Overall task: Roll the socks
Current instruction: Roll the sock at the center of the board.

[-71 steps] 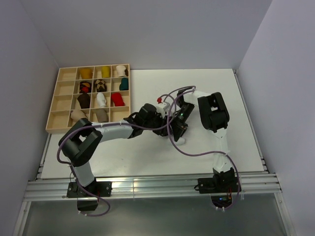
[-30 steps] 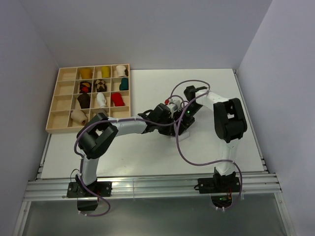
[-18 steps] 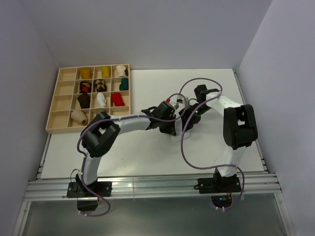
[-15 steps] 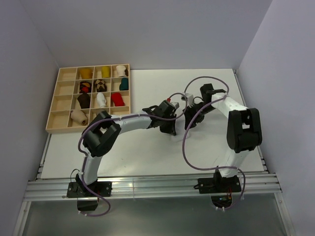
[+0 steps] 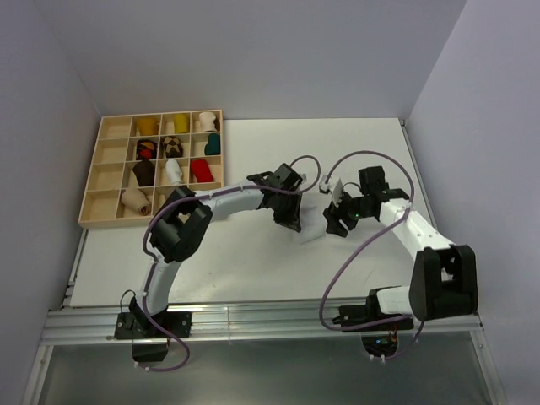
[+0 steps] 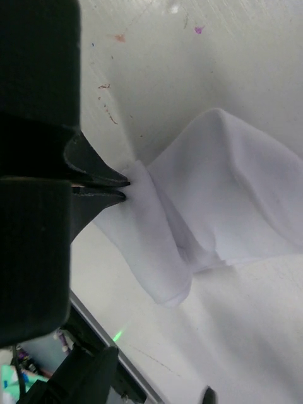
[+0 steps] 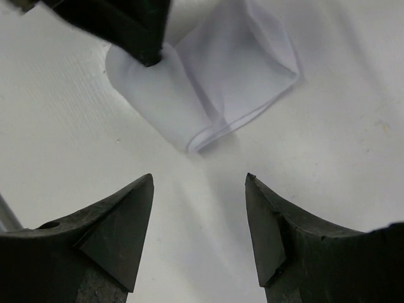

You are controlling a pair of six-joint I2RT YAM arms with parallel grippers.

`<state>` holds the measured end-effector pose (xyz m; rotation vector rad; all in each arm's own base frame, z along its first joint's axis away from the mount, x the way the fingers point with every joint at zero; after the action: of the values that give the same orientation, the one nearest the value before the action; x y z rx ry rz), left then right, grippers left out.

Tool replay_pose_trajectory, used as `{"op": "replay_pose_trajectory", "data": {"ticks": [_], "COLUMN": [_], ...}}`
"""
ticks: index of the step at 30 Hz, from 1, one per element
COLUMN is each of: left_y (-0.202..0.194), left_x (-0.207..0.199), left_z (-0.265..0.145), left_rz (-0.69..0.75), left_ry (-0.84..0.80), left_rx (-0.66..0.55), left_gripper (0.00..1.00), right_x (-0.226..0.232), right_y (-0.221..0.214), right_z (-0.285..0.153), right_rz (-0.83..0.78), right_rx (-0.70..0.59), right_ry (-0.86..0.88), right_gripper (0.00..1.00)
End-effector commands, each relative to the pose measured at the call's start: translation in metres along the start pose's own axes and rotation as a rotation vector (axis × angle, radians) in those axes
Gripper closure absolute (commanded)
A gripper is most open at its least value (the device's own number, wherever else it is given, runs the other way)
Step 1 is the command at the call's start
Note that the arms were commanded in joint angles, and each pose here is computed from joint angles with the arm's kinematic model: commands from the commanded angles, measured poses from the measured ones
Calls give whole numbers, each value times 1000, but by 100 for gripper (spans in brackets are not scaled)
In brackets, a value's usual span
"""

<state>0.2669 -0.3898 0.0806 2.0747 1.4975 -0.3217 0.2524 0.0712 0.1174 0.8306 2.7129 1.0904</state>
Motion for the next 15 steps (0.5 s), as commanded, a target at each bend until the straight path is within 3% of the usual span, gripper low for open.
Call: {"op": "replay_pose_trajectory", "data": {"ticks": [1,7,15], "left_y": [-14,-13,-6], "left_x": [16,19,16], "left_z": [8,12,13], "left_rz": [-52,-80,-77], "left_ry": [21,-2,-12], "left_rx": [133,181,183], "left_gripper": [100,100,100], "right_x": [-1,29,37], "right_y": [9,1,7], "right_z": [-1,21,39], "right_rz": [-250,-475,-636], "right_rx": [-47,-29,20], "right_ry": [-84,-128,-171], "right_gripper": [33,32,32]}}
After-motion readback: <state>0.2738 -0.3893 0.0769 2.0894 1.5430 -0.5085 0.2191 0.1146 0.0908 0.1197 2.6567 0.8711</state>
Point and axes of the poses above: each gripper's point midway between its finger pads, its own z axis out along the fingers, its own x axis along the line the jaws close on, y = z × x, the point moved 5 cm from there along -z, back along the fingers, and after that the axes turned 1 degree about z, right-handed, at the moved point
